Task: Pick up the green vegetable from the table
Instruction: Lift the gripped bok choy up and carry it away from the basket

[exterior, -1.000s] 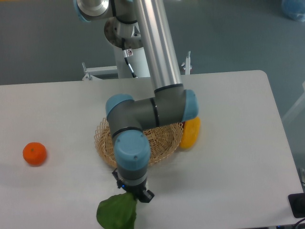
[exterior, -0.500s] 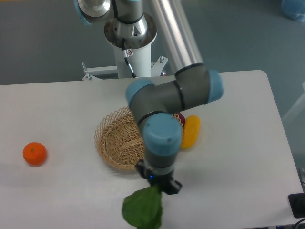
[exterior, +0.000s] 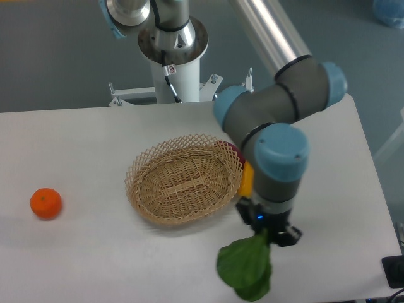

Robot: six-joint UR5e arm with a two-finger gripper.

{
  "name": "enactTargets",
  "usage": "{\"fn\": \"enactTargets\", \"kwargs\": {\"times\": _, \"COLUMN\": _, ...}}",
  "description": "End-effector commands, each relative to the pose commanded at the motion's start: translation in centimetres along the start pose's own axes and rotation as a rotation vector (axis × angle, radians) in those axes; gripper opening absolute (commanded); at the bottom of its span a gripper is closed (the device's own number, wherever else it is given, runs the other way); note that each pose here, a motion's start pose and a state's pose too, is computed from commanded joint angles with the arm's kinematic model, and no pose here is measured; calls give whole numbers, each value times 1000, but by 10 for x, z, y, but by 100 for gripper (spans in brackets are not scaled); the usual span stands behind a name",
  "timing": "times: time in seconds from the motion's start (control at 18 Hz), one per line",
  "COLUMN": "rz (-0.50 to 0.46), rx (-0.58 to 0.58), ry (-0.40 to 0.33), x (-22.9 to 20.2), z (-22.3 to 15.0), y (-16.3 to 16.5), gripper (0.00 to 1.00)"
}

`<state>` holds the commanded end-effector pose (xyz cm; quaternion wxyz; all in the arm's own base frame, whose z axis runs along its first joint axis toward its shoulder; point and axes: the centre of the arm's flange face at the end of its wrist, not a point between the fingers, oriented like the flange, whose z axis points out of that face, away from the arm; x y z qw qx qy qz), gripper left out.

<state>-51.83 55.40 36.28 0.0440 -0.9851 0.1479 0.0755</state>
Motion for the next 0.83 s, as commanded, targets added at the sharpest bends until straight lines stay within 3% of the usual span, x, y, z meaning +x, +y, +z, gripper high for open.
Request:
{"fn": "enactTargets", "kwargs": {"times": 0.56, "rz": 37, "rx": -87, "ry": 13, "x": -27, "z": 23, "y": 37, "gripper": 14}}
{"fn": "enactTargets", "kwargs": {"times": 0.83, "rz": 39, "rx": -91, "ry": 20, "x": -28, "z": 31, "y": 36, "gripper": 14}}
